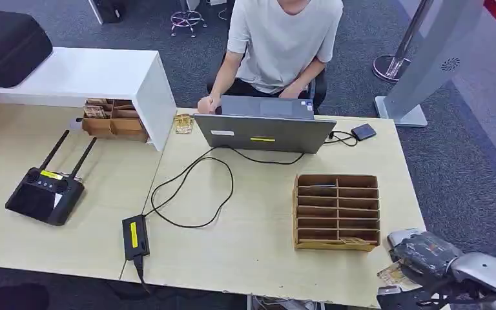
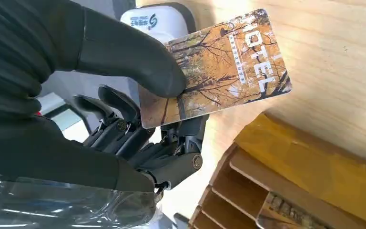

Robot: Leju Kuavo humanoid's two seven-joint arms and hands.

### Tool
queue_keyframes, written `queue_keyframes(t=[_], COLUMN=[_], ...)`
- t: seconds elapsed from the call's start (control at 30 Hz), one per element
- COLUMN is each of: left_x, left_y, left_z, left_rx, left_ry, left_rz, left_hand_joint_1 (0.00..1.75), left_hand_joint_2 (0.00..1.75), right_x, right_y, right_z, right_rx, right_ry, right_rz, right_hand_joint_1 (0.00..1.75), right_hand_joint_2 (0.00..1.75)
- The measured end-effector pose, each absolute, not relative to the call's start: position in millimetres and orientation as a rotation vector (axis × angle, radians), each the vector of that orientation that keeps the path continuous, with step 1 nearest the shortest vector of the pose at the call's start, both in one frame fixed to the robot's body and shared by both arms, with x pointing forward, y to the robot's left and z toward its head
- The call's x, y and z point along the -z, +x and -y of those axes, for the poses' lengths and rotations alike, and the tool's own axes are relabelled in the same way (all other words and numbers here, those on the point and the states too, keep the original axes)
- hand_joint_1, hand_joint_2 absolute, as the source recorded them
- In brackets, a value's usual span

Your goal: Pass the card to the sensor for recognition and then transmit it.

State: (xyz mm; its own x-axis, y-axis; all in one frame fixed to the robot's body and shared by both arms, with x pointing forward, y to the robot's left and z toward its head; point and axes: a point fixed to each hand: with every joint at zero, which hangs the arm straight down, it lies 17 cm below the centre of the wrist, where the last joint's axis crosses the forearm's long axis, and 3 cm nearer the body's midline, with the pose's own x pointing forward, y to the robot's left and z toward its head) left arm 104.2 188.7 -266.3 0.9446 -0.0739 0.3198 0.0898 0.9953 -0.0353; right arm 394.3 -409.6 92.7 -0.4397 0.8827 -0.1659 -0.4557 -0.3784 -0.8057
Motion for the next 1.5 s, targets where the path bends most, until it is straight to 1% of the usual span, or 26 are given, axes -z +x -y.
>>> queue_keyframes(t=[0.53,0.6,0.77,0.9,1.5], left_x=[267,267,267,267,267], left_y=[103,103,101,101,101], left_z=[-189,-189,-190,-190,-190], left_rx=[0.086,0.084,0.077,0.076,0.076], left_ry=[-0.049,-0.049,-0.048,-0.048,-0.048], left_rz=[0.318,0.318,0.312,0.310,0.311], left_hand_joint_1=[0.00,0.00,0.00,0.00,0.00], left_hand_joint_2=[1.75,1.75,1.75,1.75,1.75], right_x=[-80,-78,-96,-105,-123], right_y=[396,392,361,334,328], right_z=[410,416,467,492,498], right_rx=[-1.938,-1.915,-1.763,-1.742,-1.774], right_ry=[-0.778,-0.774,-0.821,-0.839,-0.879], right_rz=[0.852,0.832,0.777,0.730,0.713], right_hand_joint_1=[1.75,1.75,1.75,1.75,1.75], right_hand_joint_2=[1.75,1.75,1.75,1.75,1.75])
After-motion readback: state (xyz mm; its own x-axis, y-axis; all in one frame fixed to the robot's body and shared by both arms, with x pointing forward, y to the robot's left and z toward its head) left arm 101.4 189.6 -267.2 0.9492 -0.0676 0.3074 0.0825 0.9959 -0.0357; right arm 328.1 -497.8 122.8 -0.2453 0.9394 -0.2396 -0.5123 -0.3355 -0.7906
